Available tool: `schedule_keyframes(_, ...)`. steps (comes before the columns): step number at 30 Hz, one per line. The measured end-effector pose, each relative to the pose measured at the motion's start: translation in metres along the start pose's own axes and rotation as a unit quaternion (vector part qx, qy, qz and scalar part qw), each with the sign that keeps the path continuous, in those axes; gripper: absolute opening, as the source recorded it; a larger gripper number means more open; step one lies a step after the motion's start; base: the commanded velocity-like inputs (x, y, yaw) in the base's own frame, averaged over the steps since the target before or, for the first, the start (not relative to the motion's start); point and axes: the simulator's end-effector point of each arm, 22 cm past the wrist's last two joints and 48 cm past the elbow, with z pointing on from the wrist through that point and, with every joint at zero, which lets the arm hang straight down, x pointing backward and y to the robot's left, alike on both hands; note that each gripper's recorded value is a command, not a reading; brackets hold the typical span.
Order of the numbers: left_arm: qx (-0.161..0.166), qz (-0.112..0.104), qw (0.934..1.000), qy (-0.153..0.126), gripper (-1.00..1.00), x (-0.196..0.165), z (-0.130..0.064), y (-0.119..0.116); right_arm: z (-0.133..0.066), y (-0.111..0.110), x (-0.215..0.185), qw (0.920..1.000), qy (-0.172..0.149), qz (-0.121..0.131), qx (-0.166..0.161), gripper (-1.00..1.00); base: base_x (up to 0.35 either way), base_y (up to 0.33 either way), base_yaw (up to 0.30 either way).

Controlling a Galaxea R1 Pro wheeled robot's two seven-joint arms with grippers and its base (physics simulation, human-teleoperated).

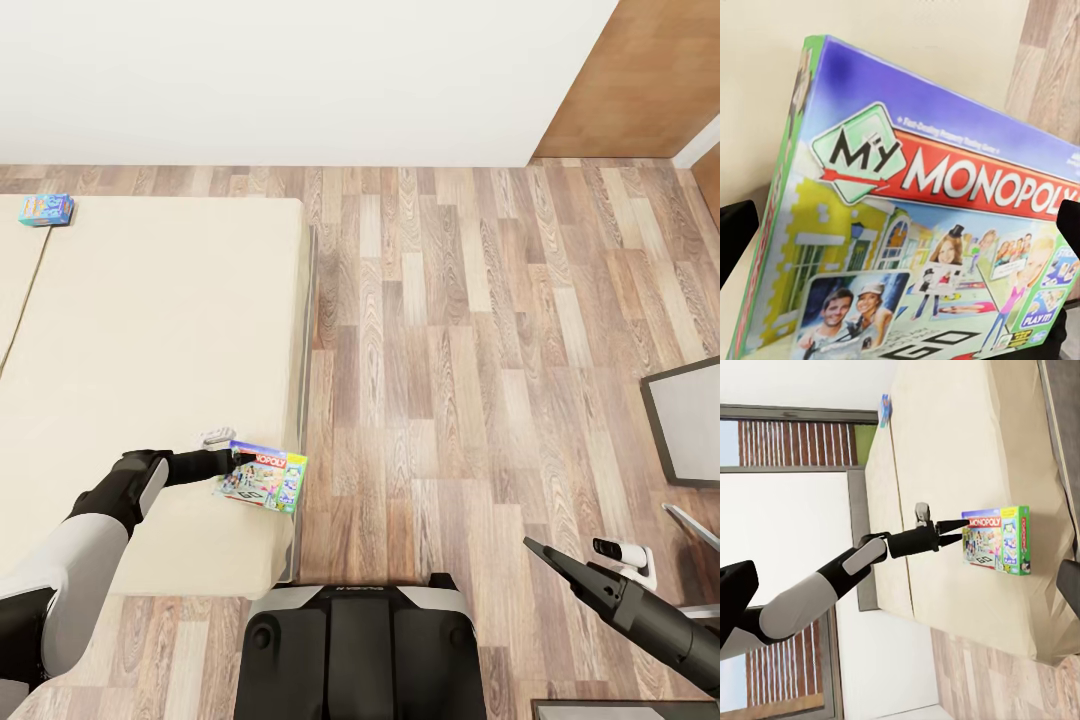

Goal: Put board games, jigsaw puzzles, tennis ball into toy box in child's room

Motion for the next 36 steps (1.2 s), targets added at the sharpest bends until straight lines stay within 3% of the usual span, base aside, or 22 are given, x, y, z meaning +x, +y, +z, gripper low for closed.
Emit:
schedule_keyframes(28, 0.006, 0.002, 1.0, -0.002, 1.0, -0.002, -0.001, -0.002, -0.001, 0.0, 0.0, 1.0, 0.0, 0.0, 0.001, 1.0, 0.0, 0.0, 0.0)
schedule_keyframes(36, -0.018, 0.012, 0.9996, -0.019, 1.0, -0.021, -0.018, 0.021, -0.001, 0.0, 0.0, 1.0, 0.0, -0.001, 0.001, 1.0, 0.0, 0.0, 0.0)
